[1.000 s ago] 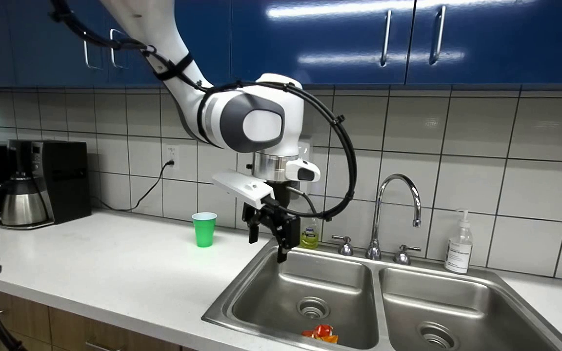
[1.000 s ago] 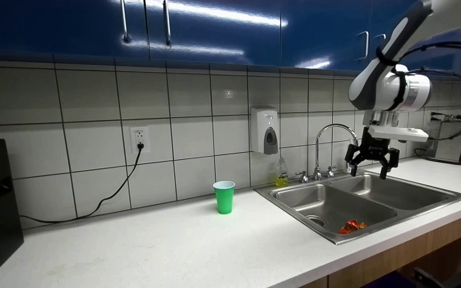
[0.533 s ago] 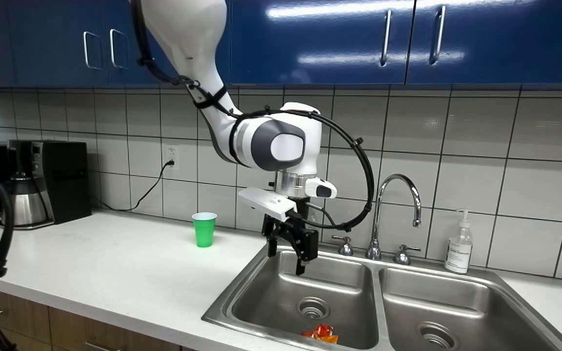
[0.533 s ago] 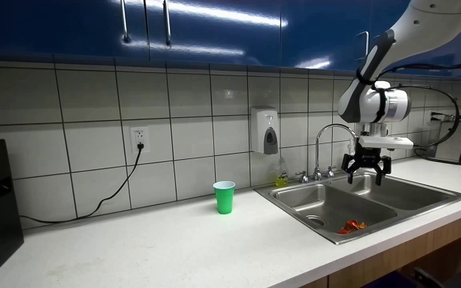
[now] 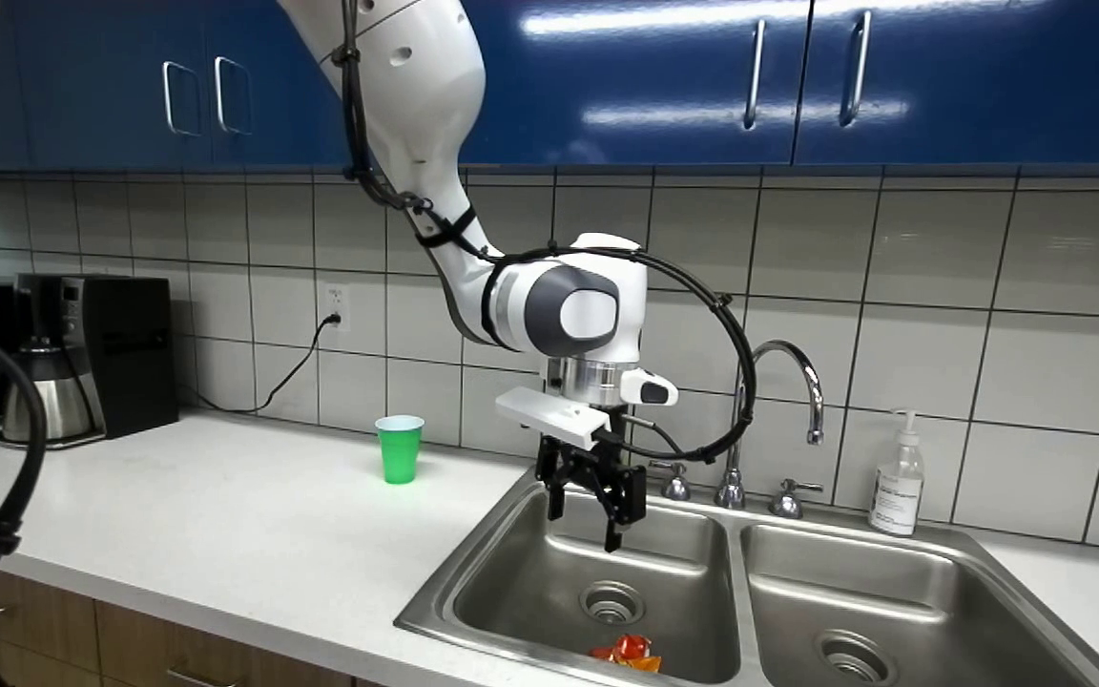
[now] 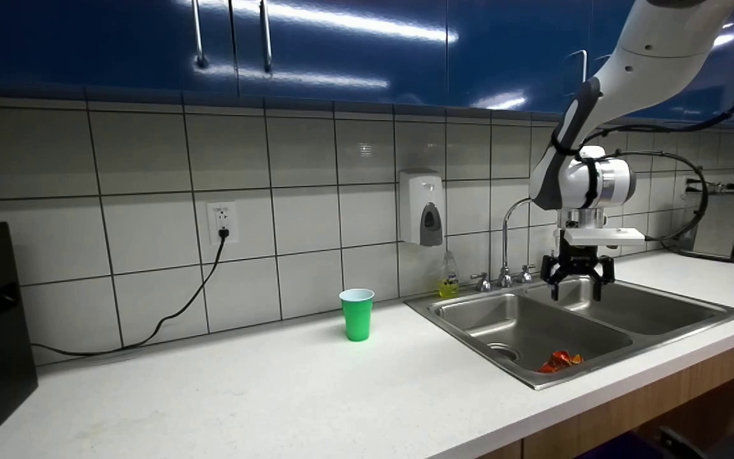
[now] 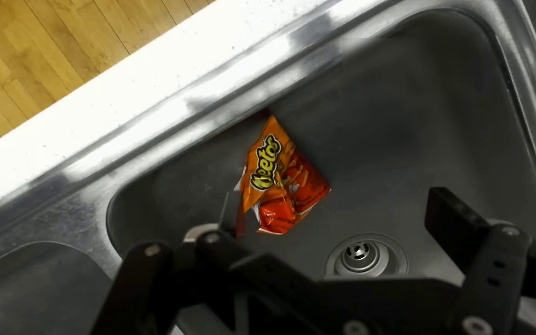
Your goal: Remove the orange packet from the sink, then place it on the left counter
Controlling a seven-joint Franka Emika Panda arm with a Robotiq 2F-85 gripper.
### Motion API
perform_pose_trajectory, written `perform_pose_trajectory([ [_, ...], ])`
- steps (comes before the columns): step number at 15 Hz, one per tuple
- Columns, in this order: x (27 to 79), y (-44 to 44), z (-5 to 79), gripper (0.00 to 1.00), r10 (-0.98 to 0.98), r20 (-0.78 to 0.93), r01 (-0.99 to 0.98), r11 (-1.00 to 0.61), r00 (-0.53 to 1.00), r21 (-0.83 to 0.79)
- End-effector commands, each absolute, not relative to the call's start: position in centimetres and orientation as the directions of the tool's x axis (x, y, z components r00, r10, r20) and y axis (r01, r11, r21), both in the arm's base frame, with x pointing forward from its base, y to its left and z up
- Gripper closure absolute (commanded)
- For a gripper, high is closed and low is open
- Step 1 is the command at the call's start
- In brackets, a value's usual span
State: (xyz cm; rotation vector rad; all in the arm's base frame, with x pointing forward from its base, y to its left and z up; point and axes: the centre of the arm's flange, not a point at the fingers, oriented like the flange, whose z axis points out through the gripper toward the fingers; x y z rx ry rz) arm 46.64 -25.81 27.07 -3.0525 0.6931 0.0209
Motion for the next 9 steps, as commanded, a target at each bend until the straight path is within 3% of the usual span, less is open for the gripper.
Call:
perform_pose_trajectory([
  [1, 46.7, -25.7, 27.1, 0.00, -0.430, -0.015, -0.430, -0.903, 0.903, -0.008],
  [9, 47.3, -24.8, 25.9, 0.00, -0.443, -0.006, -0.443, -0.897, 0.897, -0.003],
])
